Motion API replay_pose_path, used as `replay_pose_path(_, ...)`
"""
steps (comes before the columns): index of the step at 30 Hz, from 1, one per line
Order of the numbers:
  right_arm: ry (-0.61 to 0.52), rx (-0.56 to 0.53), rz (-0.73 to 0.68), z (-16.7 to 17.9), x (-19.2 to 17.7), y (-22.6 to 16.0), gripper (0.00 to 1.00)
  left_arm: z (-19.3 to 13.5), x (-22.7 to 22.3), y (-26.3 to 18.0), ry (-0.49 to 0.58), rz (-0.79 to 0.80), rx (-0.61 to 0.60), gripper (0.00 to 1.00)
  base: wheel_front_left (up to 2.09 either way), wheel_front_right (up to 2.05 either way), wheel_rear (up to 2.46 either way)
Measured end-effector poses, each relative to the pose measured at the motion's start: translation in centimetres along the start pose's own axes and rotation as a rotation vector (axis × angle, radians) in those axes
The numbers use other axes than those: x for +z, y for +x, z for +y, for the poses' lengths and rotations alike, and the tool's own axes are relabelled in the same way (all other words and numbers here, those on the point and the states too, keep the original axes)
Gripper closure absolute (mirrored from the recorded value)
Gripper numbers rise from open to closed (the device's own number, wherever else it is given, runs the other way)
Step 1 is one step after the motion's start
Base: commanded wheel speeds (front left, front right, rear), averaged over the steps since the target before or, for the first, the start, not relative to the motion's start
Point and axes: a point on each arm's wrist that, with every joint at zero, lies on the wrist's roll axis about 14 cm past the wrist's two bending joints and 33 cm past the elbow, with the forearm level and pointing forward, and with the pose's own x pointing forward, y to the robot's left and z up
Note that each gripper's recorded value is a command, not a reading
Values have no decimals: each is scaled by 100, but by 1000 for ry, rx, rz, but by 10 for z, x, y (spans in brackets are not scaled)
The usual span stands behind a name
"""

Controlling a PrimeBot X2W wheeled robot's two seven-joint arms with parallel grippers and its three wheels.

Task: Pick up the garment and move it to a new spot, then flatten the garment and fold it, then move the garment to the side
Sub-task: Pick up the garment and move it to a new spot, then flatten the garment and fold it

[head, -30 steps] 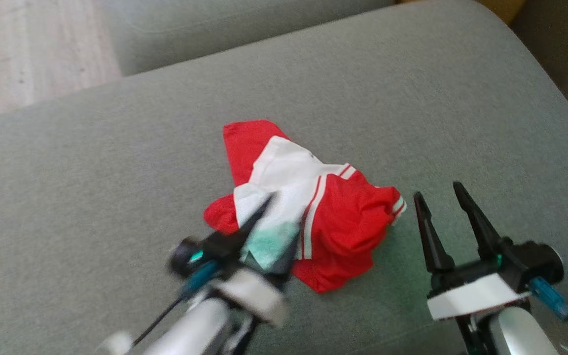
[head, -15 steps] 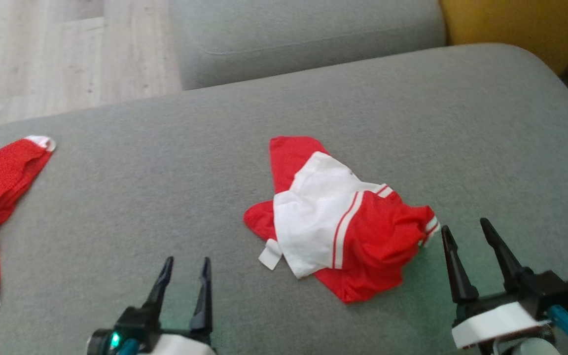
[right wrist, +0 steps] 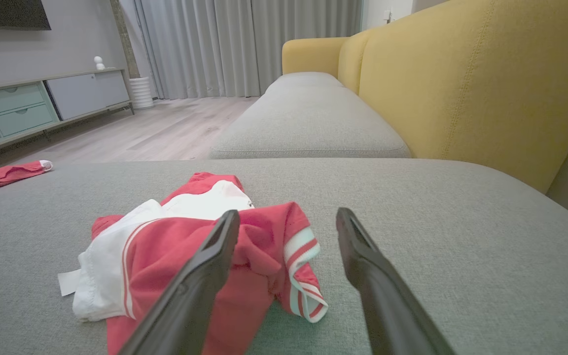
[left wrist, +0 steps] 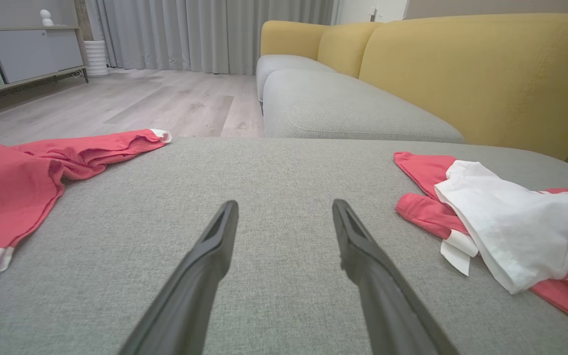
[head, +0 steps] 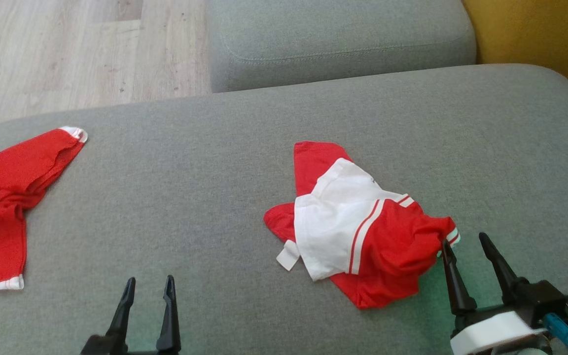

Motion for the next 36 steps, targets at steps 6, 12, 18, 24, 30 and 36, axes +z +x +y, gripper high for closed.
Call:
replay_pose_path(6, 1, 3, -1, 1, 0, 0, 0, 1, 1, 0, -6, -9, 0, 0, 0, 0, 0)
replay_pose_path(12, 1, 2, 1, 1, 0, -1, 0, 1, -3, 0, -10, -2, -6, 0, 0, 0, 0)
replay_pose_path(18, 2, 7, 5, 3, -2, -1, 0, 2, -3, 0, -11, -5, -9, 0, 0, 0, 0)
replay_pose_path(24, 4, 8, 15, 4, -5, -3, 0, -14, -4, 6, -17, 0, -77, 0, 0, 0, 0)
replay_pose_path(30, 1, 7, 27, 3, -8, 0, 0, -74, 17, 41, -38, -49, -283, 0, 0, 0, 0)
replay_pose_path(36, -5, -21, 6, -9, 1, 10, 0, -147, 2, 65, -226, 107, -490, 0, 0, 0, 0)
